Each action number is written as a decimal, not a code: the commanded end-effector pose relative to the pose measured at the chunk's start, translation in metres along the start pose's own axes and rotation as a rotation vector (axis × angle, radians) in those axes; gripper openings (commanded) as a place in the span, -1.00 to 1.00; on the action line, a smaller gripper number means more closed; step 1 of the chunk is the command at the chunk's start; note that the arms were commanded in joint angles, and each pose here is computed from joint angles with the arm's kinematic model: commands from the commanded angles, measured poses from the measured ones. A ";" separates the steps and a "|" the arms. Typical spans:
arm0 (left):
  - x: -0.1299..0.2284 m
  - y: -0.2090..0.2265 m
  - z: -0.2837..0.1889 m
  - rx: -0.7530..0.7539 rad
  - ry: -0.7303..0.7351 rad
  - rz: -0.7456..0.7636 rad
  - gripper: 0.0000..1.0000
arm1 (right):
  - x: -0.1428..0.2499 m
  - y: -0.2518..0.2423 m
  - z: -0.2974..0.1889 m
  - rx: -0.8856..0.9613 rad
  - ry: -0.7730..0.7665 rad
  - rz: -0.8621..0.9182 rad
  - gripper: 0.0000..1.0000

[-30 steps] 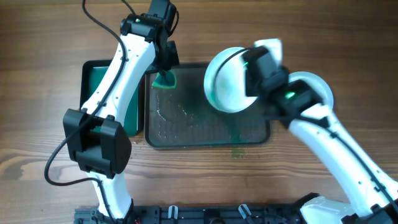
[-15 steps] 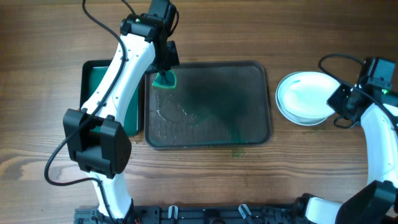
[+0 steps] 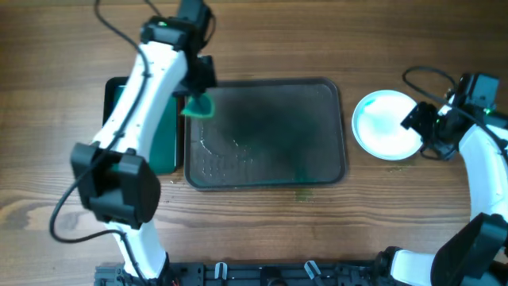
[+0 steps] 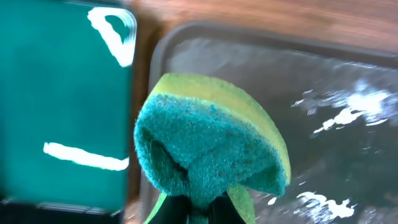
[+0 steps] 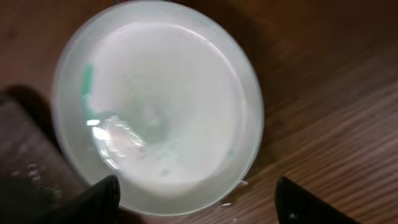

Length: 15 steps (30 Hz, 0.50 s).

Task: Clean dirty plates on tray and stack at the side
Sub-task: 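Place the sponge back into the green tray with the left gripper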

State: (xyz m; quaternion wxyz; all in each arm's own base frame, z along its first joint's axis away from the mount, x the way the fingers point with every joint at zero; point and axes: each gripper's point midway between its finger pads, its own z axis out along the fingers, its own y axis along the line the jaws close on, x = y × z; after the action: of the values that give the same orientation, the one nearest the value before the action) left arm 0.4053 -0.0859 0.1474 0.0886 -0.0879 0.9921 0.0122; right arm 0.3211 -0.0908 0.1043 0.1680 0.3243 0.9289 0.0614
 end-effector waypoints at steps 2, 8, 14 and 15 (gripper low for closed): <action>0.002 0.069 -0.022 -0.010 0.038 -0.010 -0.92 | -0.003 0.062 -0.019 -0.172 -0.011 -0.142 0.63; -0.001 0.116 0.034 0.056 0.052 0.014 -0.92 | 0.018 0.099 -0.018 -0.203 0.003 -0.266 0.64; 0.018 0.130 0.107 0.060 0.027 -0.007 -0.85 | 0.030 0.097 -0.016 -0.150 0.028 -0.292 0.64; 0.023 0.131 0.115 0.059 0.030 -0.007 -0.85 | 0.030 0.097 -0.016 -0.150 0.029 -0.292 0.65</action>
State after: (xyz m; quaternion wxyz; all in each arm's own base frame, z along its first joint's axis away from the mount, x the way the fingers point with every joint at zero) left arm 0.3953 0.0499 0.0544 0.0868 -0.1083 0.9903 -0.0052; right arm 0.3471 0.0068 0.1280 0.1779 0.1771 0.9602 0.1227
